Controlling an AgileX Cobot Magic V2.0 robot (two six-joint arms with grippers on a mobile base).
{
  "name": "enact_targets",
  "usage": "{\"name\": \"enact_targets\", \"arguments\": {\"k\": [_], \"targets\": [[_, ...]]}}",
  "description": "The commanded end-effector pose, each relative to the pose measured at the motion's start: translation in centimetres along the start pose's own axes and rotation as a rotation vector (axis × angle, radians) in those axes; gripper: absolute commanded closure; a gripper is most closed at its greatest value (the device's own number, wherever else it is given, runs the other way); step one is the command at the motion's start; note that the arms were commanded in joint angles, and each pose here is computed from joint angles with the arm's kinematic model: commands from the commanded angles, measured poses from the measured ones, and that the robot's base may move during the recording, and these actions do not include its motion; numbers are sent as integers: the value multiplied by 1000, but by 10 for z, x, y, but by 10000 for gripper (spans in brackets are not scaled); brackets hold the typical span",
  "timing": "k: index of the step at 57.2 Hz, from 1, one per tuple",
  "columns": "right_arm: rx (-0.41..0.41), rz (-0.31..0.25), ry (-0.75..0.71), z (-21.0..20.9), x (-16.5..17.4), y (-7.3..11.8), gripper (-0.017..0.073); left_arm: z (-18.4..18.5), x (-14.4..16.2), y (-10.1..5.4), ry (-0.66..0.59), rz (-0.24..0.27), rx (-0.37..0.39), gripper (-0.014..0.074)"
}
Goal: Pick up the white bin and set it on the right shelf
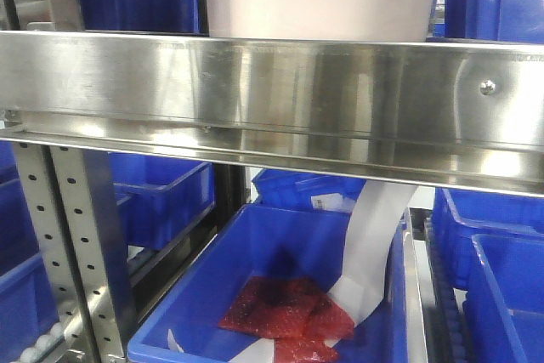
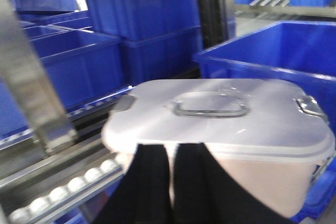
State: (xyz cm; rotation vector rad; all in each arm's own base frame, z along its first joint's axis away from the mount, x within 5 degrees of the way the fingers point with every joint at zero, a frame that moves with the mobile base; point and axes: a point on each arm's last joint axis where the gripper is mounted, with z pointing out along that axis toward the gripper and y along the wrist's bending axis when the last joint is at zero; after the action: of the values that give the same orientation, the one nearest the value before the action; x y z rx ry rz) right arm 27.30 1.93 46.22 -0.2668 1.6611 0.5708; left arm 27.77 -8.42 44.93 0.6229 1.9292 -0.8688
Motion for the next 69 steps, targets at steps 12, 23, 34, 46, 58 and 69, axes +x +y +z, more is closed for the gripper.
{"name": "enact_targets", "arguments": {"k": [12, 23, 34, 46, 58, 69], "targets": [[133, -71, -7, -58, 26, 29, 482, -51, 2, -25, 69, -59, -309, 636], [234, -79, -6, -95, 80, 40, 482, -55, 36, -13, 242, -161, -476, 660], [363, -86, -99, -132, 129, 47, 482, -61, 76, -14, 221, -156, -552, 686], [444, -118, -221, -162, 160, 55, 482, -87, 116, -34, -95, -54, -643, 712], [477, -136, -288, -172, 164, 58, 482, -103, 166, -42, -343, 28, -711, 712], [469, -136, -283, -172, 164, 59, 482, -107, 192, -41, -486, 71, -750, 712]]}}
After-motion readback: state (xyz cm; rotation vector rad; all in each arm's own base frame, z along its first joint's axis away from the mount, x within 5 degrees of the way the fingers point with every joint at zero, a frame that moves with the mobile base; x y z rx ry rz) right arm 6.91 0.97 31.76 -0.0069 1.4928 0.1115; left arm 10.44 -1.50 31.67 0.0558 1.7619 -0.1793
